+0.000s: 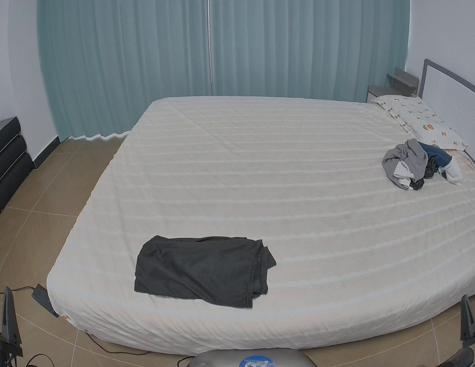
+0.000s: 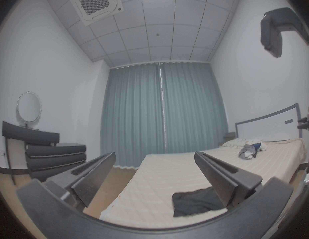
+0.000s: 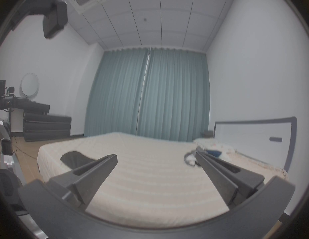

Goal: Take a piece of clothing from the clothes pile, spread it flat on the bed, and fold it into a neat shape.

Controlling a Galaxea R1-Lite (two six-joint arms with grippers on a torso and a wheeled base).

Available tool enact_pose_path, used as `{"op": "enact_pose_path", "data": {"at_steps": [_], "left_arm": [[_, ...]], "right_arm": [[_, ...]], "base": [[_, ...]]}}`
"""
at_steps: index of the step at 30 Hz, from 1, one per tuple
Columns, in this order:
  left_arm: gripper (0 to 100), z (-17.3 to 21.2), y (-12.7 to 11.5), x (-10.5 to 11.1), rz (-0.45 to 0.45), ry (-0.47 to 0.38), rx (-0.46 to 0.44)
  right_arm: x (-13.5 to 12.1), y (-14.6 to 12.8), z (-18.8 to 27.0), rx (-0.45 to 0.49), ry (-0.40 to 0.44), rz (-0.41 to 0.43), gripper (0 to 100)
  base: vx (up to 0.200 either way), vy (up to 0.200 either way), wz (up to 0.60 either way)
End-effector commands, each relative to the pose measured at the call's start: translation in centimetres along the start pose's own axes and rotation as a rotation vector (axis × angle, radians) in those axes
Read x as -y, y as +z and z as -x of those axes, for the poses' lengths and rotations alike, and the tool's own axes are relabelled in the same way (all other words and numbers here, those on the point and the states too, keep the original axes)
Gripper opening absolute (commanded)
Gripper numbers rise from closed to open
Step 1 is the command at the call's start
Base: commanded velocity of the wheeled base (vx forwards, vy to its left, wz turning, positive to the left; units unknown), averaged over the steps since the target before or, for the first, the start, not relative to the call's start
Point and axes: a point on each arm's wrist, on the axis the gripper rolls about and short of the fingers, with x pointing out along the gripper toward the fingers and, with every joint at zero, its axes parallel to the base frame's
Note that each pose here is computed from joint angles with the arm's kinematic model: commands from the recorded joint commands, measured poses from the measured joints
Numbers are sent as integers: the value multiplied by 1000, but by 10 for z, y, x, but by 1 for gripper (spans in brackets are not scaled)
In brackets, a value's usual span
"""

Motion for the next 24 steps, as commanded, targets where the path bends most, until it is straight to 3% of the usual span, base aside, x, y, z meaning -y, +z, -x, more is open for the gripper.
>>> {"op": "enact_pose_path", "data": {"at_steps": [1,5,12,17,20,24], "left_arm": [[100,2,-20,-2,-20,102,-157],[100,6,-36,-3,-42,165,-320],[100,6,-34,-3,-35,158,-297],[100,6,-37,-1,8,89,-322],[100,6,-37,0,59,54,-322],[100,8,-41,3,76,-64,-361]], "right_arm": [[-2,-23,2,-187,-27,-15,100],[-2,-22,2,-178,-31,-14,100],[-2,-23,2,-193,-32,-40,100],[-3,-30,4,-275,-22,-112,100],[-3,-30,4,-263,-29,-117,100],[-3,-30,4,-262,-30,-114,100]], "base": [[0,0,0],[0,0,0],[0,0,0],[0,0,0],[0,0,0],[0,0,0]]}}
